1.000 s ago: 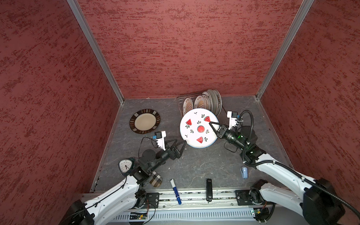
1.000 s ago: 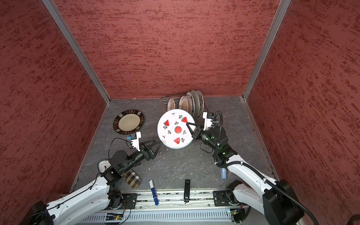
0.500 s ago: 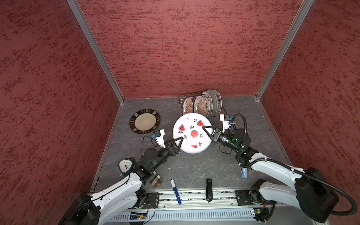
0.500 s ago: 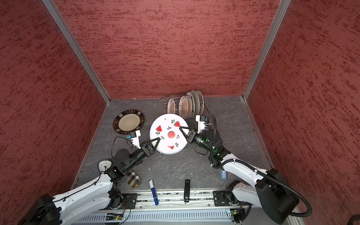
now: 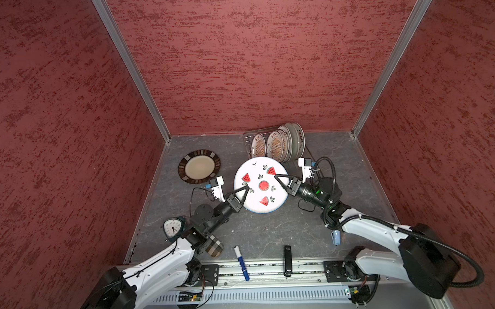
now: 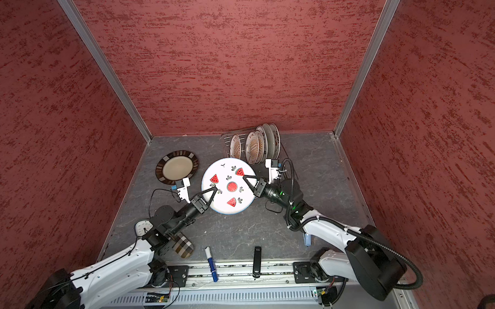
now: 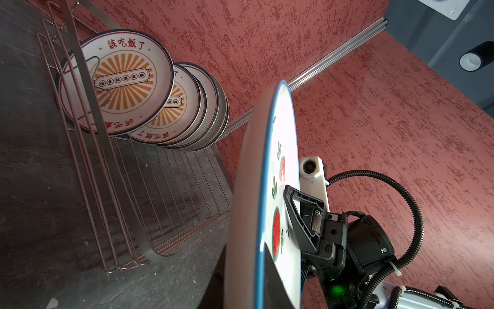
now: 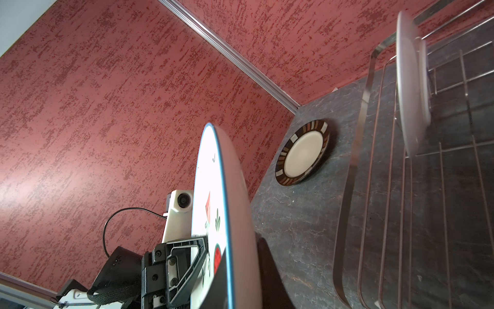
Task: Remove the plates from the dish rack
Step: 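Grasp the watermelon plate's rim with the left gripper while the right gripper holds it, then carry the plate toward the striped plate with the left gripper while the right releases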
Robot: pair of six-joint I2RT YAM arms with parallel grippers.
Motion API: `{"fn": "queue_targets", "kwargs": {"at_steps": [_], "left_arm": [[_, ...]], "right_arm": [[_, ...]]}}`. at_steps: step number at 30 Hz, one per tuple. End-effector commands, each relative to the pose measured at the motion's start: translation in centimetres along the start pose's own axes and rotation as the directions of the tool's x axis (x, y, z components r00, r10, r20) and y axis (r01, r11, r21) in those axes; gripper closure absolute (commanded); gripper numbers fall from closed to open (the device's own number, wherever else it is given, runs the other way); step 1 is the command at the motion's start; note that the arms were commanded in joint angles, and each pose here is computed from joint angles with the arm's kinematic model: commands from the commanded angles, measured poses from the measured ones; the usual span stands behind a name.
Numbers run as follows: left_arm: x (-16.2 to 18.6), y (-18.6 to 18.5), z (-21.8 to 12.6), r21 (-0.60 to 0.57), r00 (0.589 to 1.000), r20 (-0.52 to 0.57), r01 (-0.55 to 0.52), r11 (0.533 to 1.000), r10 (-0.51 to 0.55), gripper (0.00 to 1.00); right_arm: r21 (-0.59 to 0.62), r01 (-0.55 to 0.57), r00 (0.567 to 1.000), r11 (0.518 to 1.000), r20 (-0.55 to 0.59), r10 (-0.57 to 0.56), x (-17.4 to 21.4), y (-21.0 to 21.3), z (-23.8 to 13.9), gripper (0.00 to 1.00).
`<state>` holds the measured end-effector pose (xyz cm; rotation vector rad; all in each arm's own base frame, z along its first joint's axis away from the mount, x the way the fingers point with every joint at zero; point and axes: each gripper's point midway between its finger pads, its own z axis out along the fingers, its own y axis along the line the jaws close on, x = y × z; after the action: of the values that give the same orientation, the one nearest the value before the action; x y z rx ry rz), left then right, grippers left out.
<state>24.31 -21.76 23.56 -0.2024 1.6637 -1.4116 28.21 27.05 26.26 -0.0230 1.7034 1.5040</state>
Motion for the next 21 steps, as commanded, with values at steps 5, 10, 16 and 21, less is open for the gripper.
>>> {"fn": "queue_targets", "kwargs": {"at_steps": [5, 10, 16, 21], "left_arm": [[1.3, -0.6, 0.4, 0.036, 0.998, -0.066, -0.009, 0.999, 0.011, 0.94], [0.8, -0.3, 0.5, 0.02, 0.999, -0.046, 0.004, 1.0, -0.003, 1.0], [-0.3, 0.5, 0.3, -0.007, 1.0, -0.009, 0.018, 1.0, -0.018, 1.0], [-1.9, 1.4, 0.0, -0.02, 0.999, 0.027, 0.047, 0.999, -0.046, 1.0]], "right_arm": [[-0.089, 0.043, 0.996, 0.995, 0.084, -0.035, -1.9, 2.5, 0.6, 0.94], [-0.123, 0.055, 0.998, 0.991, 0.024, -0.052, -0.8, 2.7, 1.5, 0.72], [-0.133, 0.081, 0.997, 0.988, -0.008, -0.082, 0.0, 2.8, 1.9, 0.41], [-0.099, 0.098, 0.995, 0.99, -0.017, -0.1, 0.3, 2.7, 1.8, 0.01]]}}
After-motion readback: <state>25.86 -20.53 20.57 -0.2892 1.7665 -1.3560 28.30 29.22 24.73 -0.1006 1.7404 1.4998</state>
